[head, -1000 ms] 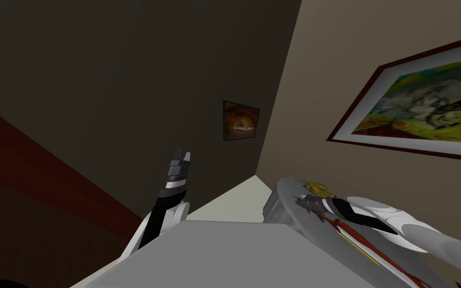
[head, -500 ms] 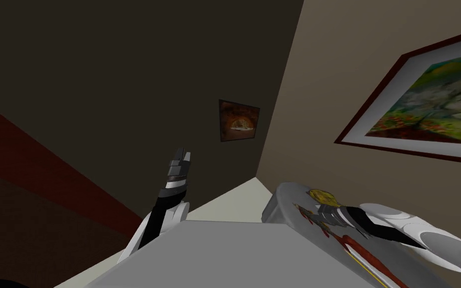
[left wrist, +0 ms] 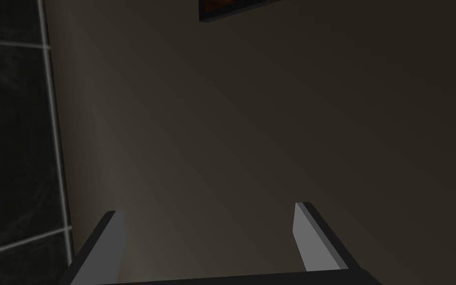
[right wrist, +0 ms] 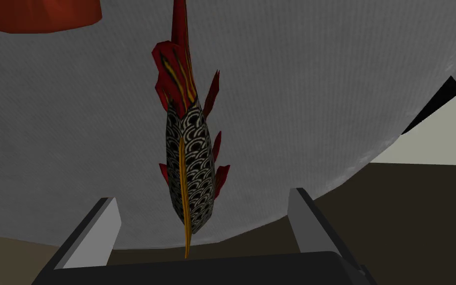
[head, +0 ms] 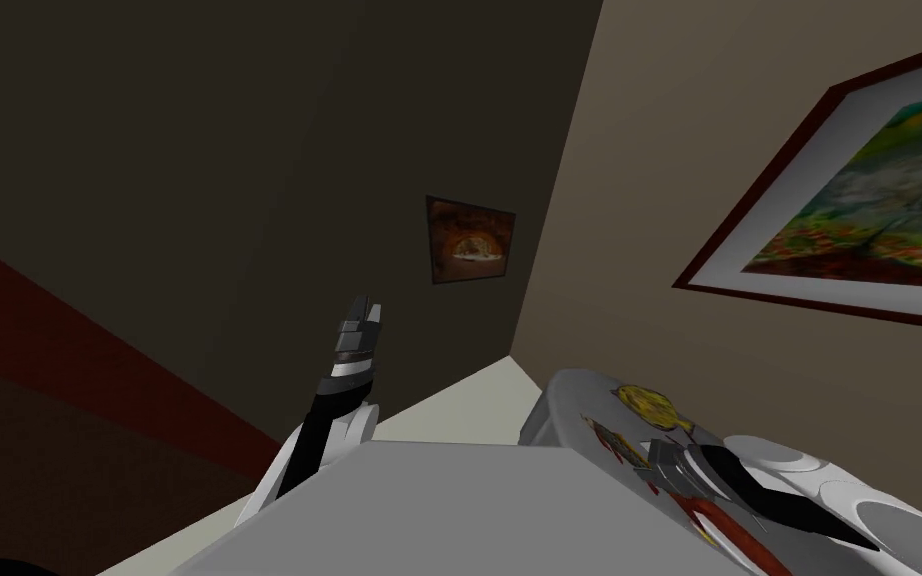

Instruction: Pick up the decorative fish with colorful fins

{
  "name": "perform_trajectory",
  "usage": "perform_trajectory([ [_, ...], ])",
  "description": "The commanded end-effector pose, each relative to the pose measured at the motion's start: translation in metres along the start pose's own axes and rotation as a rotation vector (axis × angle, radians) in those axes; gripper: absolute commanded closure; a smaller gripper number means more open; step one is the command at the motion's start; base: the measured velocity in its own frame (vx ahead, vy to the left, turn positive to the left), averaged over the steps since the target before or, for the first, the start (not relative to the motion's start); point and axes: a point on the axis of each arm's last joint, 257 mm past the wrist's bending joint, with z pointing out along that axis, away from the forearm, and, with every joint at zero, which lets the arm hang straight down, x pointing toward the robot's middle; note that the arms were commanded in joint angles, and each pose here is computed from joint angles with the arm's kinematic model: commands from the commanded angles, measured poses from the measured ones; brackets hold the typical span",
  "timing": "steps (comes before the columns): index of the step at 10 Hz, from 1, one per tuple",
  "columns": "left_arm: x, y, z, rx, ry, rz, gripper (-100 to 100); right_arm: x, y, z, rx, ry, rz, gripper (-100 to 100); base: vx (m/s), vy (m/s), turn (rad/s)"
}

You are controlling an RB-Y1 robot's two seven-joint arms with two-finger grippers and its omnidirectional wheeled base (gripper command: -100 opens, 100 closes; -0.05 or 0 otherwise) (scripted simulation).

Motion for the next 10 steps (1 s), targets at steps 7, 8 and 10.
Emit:
perform_trajectory([
  [7,0.0,0.0,0.0,0.0,0.0,0.0,0,0.034,0.015,0.002,0.023,-0.01,0.099,-100,-0.027,-0.03,0.162],
  [8,0.0,0.0,0.0,0.0,0.0,0.0,0,0.037,0.016,0.001,0.038,-0.024,0.128,-100,-0.075,-0.045,0.365],
  [10,0.0,0.0,0.0,0.0,0.0,0.0,0,0.053,0.023,-0.001,0.048,-0.02,0.168,-100,-0.054,-0.02,0.192],
])
